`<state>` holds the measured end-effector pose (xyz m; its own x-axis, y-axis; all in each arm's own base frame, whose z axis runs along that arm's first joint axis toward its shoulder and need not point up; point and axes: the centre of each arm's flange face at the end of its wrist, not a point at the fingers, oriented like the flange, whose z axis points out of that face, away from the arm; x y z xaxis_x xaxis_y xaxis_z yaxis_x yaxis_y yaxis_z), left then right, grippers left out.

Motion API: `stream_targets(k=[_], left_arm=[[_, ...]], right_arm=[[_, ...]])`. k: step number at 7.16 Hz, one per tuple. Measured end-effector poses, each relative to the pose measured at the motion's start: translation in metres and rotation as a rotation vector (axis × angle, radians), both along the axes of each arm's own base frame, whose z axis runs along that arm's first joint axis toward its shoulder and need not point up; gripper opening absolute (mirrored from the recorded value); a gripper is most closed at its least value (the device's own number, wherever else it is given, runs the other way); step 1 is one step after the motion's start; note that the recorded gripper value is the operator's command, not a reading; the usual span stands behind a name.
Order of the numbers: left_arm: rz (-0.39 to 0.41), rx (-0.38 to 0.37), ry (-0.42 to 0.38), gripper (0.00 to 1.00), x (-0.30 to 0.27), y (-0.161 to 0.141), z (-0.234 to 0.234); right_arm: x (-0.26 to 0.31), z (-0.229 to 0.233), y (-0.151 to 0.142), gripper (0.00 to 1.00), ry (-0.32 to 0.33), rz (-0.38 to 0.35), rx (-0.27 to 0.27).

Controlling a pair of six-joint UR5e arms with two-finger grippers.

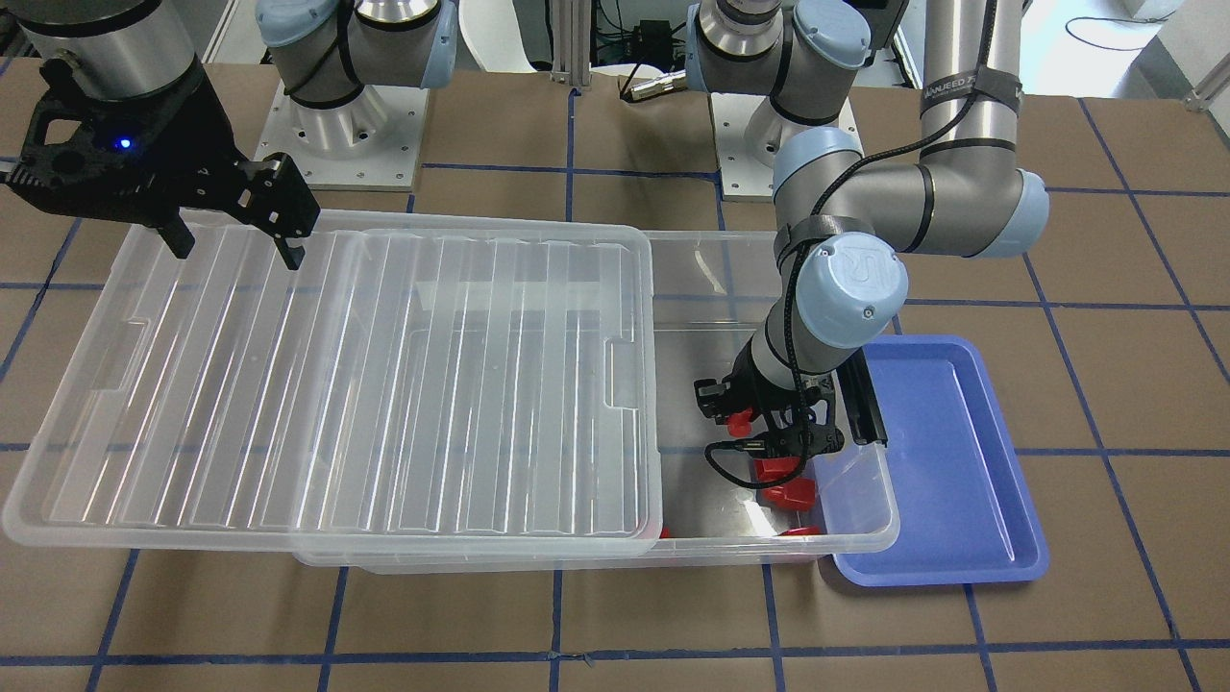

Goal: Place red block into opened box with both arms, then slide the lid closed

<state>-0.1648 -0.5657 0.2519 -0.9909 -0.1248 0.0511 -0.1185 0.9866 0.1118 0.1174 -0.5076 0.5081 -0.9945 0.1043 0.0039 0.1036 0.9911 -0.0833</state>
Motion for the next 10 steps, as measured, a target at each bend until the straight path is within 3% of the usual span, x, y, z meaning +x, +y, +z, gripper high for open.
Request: stream_targets(k=[3, 5, 6, 7, 10], left_arm=[[-0.007, -0.002, 0.000, 0.00, 0.000, -0.011, -0.028], [-0.008, 0.010, 0.001, 0.25, 0.000, -0.015, -0.047], [-0.009, 0.017, 0.001, 0.73, 0.000, -0.015, -0.055], [-0.008, 0.019, 0.001, 1.00, 0.000, -0.015, -0.058], [-0.011, 0.008, 0.001, 1.00, -0.002, -0.015, -0.053]], right_arm=[[0.002, -0.001, 0.000, 1.00, 0.007, 0.001, 0.001], [0.002, -0.001, -0.001, 1.00, 0.010, 0.006, 0.000], [0.002, -0.001, -0.001, 1.00, 0.010, 0.007, -0.001], [0.002, -0.002, -0.001, 1.00, 0.010, 0.008, 0.000], [0.002, -0.002, -0.001, 1.00, 0.010, 0.008, 0.001]])
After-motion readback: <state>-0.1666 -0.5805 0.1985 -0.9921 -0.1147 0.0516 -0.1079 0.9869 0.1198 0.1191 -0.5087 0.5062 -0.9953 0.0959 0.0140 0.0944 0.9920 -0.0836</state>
